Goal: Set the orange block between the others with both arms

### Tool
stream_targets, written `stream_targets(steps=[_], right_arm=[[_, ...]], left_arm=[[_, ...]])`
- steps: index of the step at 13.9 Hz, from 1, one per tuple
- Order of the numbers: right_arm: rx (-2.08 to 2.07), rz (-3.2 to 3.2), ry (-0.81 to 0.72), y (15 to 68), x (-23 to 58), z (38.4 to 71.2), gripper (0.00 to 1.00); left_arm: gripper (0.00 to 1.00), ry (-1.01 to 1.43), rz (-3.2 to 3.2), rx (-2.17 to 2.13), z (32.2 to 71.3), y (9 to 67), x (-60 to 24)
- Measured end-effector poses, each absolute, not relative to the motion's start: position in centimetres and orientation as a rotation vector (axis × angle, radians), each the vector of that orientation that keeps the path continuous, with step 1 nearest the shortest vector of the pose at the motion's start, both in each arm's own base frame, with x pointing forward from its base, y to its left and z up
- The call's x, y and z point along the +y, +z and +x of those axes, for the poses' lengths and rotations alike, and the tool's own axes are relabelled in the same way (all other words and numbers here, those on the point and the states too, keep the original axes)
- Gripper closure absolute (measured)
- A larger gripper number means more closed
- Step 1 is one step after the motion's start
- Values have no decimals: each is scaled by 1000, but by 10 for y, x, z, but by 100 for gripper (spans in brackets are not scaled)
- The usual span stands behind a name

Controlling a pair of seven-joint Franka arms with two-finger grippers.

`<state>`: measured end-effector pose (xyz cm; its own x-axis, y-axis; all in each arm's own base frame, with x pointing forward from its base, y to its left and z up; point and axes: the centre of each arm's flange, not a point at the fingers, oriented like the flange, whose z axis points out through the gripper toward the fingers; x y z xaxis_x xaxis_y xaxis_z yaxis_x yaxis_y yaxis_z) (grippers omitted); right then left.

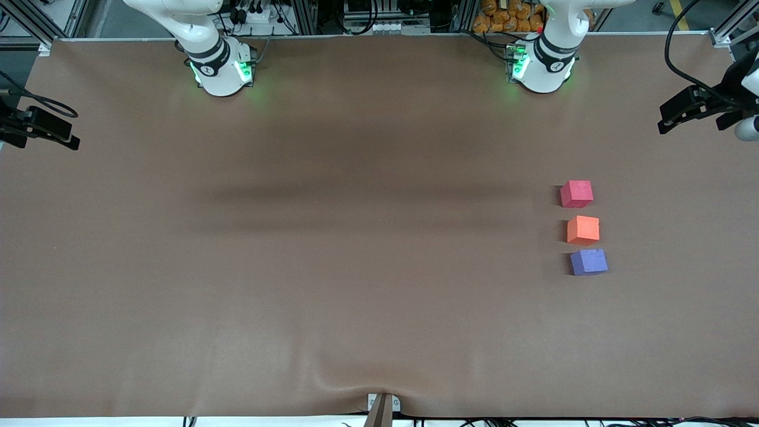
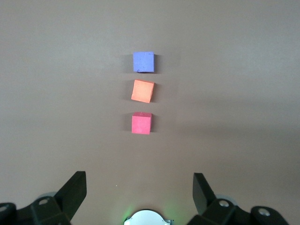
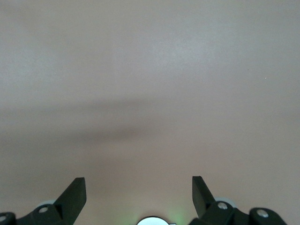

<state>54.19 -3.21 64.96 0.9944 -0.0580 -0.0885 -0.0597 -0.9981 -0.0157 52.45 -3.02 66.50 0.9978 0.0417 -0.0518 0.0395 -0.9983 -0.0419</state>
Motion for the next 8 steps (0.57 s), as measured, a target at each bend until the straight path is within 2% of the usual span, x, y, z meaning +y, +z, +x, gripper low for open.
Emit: stream_targets(steps=[8], right_arm=[[92, -3119, 138, 649, -32, 542, 0]], left_arm=[[0, 82, -3099, -66, 525, 665, -29]])
